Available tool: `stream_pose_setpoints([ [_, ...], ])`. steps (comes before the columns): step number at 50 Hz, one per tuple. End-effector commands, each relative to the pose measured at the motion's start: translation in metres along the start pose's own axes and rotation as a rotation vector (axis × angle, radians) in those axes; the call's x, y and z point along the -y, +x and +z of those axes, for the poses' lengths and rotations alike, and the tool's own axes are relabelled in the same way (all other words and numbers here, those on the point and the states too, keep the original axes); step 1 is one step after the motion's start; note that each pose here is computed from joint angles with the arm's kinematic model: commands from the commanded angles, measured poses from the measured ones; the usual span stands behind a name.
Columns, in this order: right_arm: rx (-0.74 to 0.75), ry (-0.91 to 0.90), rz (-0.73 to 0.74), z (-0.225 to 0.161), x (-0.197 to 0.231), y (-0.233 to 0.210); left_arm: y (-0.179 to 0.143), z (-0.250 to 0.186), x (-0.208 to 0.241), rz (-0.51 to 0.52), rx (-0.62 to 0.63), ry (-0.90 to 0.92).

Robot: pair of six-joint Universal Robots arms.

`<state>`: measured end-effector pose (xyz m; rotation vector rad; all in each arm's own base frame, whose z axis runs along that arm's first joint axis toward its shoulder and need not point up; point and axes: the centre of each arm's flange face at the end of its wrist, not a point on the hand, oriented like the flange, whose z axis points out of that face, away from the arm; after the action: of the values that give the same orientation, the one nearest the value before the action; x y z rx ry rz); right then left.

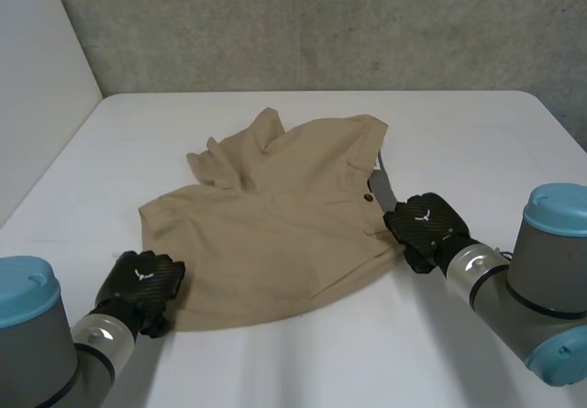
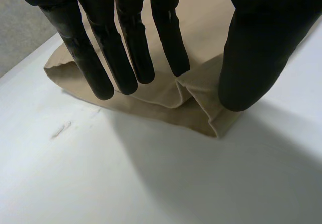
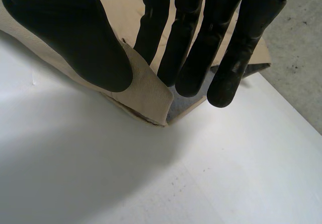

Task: Fold the shorts.

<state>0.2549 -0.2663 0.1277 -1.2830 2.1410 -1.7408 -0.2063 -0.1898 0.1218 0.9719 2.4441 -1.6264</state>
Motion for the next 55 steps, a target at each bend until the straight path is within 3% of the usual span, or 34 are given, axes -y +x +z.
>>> stream_pose_setpoints([
  [1, -0.002, -0.002, 0.000, 0.000, 0.000, 0.000, 0.000, 0.004, -0.001, 0.000, 0.000, -0.004],
  [9, -0.015, 0.014, -0.005, -0.003, 0.007, 0.003, -0.011, 0.004, 0.024, 0.007, 0.041, 0.083],
  [20, -0.030, -0.081, -0.004, -0.040, 0.038, 0.018, -0.041, -0.050, 0.091, -0.010, 0.135, 0.315],
  [27, 0.005, -0.120, -0.018, -0.086, 0.074, 0.024, -0.041, -0.082, 0.093, -0.010, 0.107, 0.264],
  [35, 0.146, -0.274, -0.193, -0.140, 0.082, 0.012, -0.030, -0.112, 0.083, -0.052, 0.007, 0.173],
  [39, 0.159, -0.309, -0.207, -0.149, 0.082, 0.014, -0.026, -0.119, 0.083, -0.091, -0.040, 0.172],
  [45, 0.131, -0.339, -0.187, -0.142, 0.071, 0.023, -0.021, -0.110, 0.079, -0.100, -0.074, 0.158],
  [55, 0.136, -0.371, -0.168, -0.096, 0.043, 0.029, -0.017, -0.036, 0.072, -0.091, -0.085, 0.100],
])
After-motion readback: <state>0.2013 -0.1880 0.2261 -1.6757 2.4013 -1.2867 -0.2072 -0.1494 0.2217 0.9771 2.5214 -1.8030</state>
